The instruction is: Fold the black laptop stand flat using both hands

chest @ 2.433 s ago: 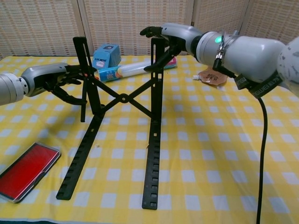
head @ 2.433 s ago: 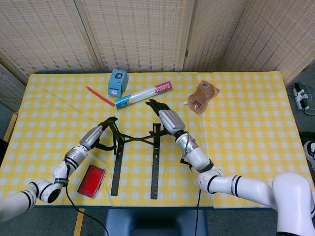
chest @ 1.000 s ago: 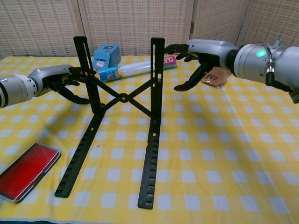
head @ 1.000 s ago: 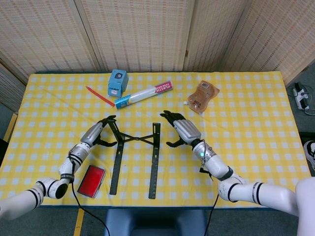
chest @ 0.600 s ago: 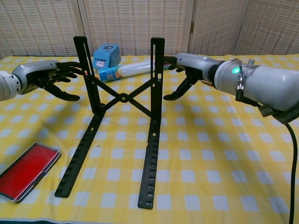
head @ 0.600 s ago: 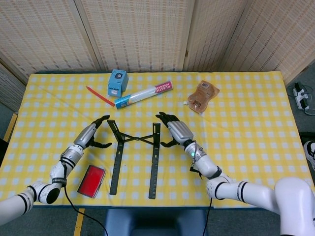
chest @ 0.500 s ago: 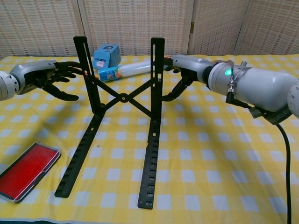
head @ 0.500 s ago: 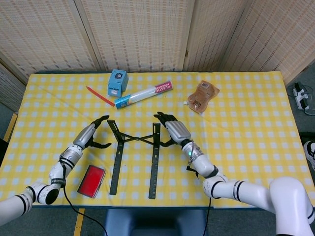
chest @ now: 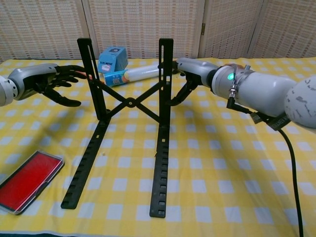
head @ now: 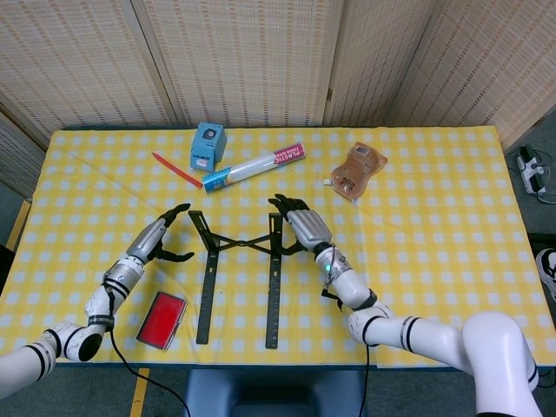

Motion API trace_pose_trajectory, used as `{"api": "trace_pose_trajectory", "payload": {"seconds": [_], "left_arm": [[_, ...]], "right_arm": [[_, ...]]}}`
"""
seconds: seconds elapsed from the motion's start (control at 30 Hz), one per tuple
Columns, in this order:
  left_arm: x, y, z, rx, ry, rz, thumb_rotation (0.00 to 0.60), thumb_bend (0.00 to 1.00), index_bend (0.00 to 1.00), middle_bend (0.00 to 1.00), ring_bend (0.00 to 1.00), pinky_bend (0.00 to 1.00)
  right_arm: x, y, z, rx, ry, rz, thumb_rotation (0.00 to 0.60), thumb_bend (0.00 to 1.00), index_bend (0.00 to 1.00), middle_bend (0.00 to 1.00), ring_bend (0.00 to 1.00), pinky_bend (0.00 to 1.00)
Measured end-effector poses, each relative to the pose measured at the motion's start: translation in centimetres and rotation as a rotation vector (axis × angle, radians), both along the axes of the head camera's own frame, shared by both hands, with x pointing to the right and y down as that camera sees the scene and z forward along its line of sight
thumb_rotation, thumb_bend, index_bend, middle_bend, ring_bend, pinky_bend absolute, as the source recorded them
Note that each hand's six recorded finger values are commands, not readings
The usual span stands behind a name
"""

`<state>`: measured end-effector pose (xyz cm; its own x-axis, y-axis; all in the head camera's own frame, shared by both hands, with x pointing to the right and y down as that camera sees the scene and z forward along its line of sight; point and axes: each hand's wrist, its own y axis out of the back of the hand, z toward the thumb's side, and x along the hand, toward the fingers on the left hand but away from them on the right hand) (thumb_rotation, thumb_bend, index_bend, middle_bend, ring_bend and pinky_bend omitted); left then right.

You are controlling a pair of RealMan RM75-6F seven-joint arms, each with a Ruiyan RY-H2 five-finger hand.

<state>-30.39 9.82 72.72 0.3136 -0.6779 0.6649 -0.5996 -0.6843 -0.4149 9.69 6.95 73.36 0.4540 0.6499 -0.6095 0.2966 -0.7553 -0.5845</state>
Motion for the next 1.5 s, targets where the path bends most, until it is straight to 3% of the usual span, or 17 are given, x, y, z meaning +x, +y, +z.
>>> {"api": "trace_pose_trajectory", "payload": {"seconds": [0.4,0.6,1.07,1.5], "left_arm": [[-0.5,0.0,0.3,-0.003,-0.005,-0.008,0.600,0.25,0.00,0.10,0.00,0.00],[-1.0,-0.1,0.1,0.002,-0.006,-0.013,0.600,0.25,0.00,0.10,0.00,0.00],[-4.5,0.0,-2.4,0.049,-0.046,-0.021,0.600,0.25,0.00,0.10,0.00,0.00],[-7.1,-0.4,-4.6,0.100,-0.138,0.029,0.600,0.25,0.00,0.10,0.00,0.00]], "right_arm": [[0.0,-0.7,0.8,0.022,0.041,-0.003,0.600,0.28,0.00,0.04,0.04,0.00],[-0.3,-0.2,0.3,0.005,0.014,-0.013,0.600,0.28,0.00,0.04,0.05,0.00],[2.6,2.6,-5.6,-0.052,-0.128,-0.108,0.600,0.28,0.00,0.05,0.07,0.00],[7.3,6.6,-8.7,-0.085,-0.091,-0.277,0.600,0.28,0.00,0.05,0.07,0.00]]}}
